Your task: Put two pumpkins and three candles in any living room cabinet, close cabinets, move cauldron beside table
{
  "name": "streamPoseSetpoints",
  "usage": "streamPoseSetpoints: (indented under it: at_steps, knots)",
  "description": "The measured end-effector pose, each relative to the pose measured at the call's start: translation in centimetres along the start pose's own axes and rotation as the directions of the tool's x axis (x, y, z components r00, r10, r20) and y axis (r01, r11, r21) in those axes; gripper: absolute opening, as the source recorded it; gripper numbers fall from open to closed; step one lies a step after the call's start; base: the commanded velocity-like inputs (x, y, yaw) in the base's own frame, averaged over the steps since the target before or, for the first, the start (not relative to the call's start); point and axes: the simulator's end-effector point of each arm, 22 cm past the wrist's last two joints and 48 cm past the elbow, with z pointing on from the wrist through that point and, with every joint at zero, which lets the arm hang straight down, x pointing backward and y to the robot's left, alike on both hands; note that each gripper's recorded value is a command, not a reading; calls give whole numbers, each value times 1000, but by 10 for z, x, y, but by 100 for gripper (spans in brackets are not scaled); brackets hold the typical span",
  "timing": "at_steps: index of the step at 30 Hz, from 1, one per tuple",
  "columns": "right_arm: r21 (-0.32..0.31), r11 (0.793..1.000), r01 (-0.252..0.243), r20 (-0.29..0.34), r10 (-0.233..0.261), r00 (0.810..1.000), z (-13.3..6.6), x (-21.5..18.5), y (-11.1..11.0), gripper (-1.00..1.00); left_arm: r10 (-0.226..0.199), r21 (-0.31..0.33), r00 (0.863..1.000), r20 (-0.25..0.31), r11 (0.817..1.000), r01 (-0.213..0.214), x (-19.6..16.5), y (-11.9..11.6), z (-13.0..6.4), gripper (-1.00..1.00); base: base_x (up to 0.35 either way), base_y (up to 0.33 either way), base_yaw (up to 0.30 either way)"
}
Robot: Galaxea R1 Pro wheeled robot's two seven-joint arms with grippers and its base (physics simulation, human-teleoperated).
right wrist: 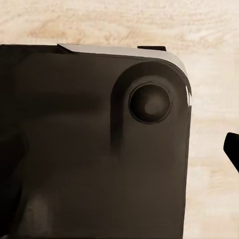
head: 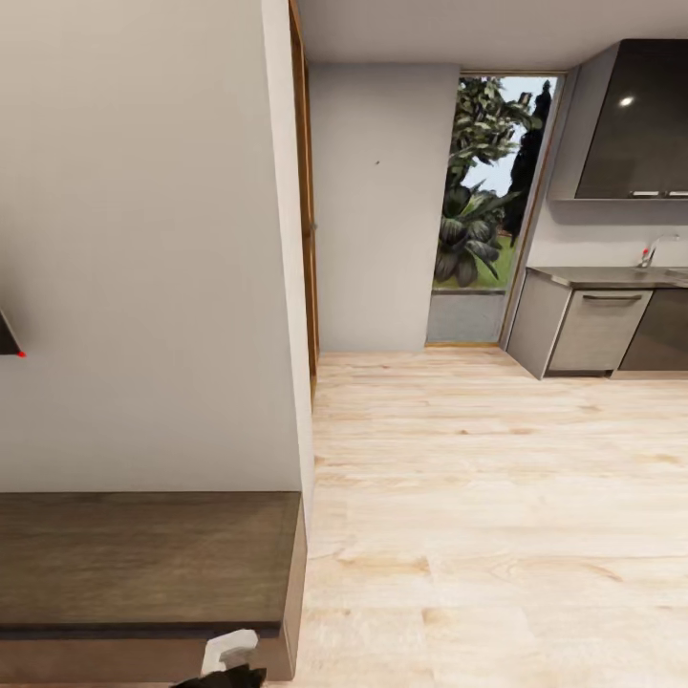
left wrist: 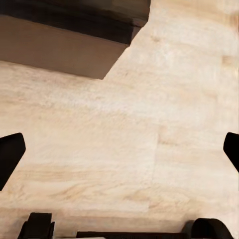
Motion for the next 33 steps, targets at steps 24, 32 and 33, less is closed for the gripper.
streamPoseSetpoints:
  at_steps: [24,32,33]
  knots:
    - [-54,996,-77,117,83,990,-8,-171,9,100,-181,131,983,42,976,174,-80,-27,-8,100,-40,9,0]
    - [-52,996,-72,181,80,980,-10,-183,8,100,-178,116,983,49,978,171,-80,-18,-8,100,-9,3,0]
    - [-52,996,-71,184,79,980,-10,-183,8,100,-177,116,983,50,979,170,-80,-18,-8,100,-1,0,0]
